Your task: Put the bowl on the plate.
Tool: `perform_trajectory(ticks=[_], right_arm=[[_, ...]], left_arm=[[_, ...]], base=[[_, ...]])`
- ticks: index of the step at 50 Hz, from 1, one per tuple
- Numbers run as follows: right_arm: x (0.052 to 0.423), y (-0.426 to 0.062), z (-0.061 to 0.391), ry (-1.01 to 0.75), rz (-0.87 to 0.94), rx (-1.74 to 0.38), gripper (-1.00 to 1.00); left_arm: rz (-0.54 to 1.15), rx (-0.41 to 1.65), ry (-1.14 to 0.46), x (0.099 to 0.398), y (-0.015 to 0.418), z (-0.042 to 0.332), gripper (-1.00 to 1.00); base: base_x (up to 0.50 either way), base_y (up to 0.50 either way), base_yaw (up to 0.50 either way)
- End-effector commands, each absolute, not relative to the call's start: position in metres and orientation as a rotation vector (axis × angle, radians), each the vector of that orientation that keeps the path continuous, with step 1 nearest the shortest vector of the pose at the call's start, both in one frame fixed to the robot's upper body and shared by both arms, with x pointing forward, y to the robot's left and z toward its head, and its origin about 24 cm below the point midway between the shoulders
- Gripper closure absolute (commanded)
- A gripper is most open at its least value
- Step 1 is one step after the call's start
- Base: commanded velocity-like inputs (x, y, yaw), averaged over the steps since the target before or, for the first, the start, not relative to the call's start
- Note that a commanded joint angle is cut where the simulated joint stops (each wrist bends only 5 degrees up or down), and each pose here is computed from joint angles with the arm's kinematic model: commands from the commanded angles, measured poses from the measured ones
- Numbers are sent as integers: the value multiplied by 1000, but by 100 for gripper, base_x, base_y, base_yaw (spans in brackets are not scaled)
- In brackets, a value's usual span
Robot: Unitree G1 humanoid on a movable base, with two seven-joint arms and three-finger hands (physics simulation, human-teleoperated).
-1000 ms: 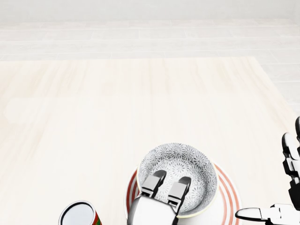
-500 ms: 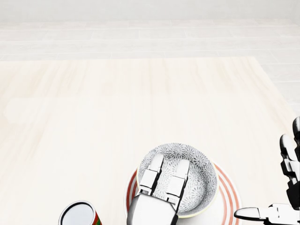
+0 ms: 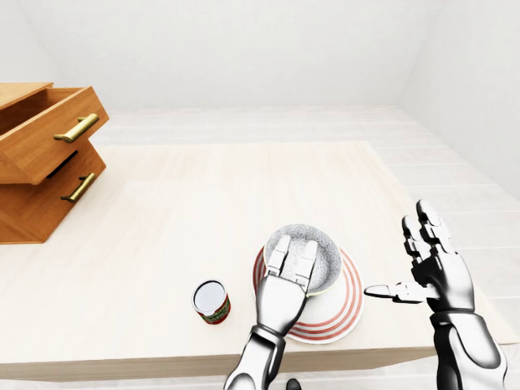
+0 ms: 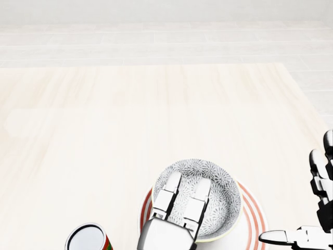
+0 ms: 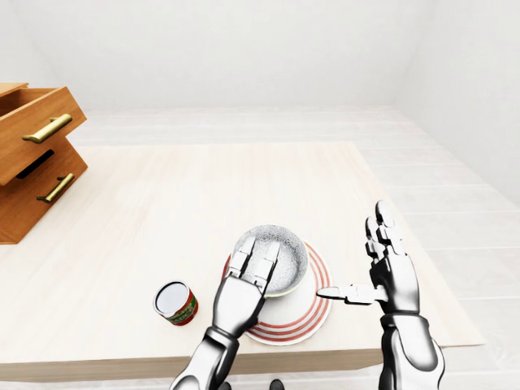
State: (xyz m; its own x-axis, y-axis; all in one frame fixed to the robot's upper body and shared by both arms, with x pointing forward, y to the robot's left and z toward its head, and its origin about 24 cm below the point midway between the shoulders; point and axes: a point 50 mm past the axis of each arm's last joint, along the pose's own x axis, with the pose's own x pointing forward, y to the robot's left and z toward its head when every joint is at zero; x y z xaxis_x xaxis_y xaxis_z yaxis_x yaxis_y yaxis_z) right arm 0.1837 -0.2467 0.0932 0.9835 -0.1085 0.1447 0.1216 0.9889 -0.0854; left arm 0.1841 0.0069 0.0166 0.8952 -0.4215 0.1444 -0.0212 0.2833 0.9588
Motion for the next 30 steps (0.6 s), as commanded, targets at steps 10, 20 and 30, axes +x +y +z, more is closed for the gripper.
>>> perform_trajectory(ticks=[10, 20, 30], right_arm=[[184, -247, 94, -145, -117, -96, -100], [182, -247, 98, -158, -118, -103, -100], [180, -246, 101, -169, -118, -112, -100]], left_arm=[[-315, 1248, -416, 172, 11, 28, -100], [-306, 1229, -447, 168, 14, 44, -100], [-292, 1216, -479, 164, 19, 58, -100]], base=[[0, 0, 0], [0, 0, 0], [0, 0, 0]])
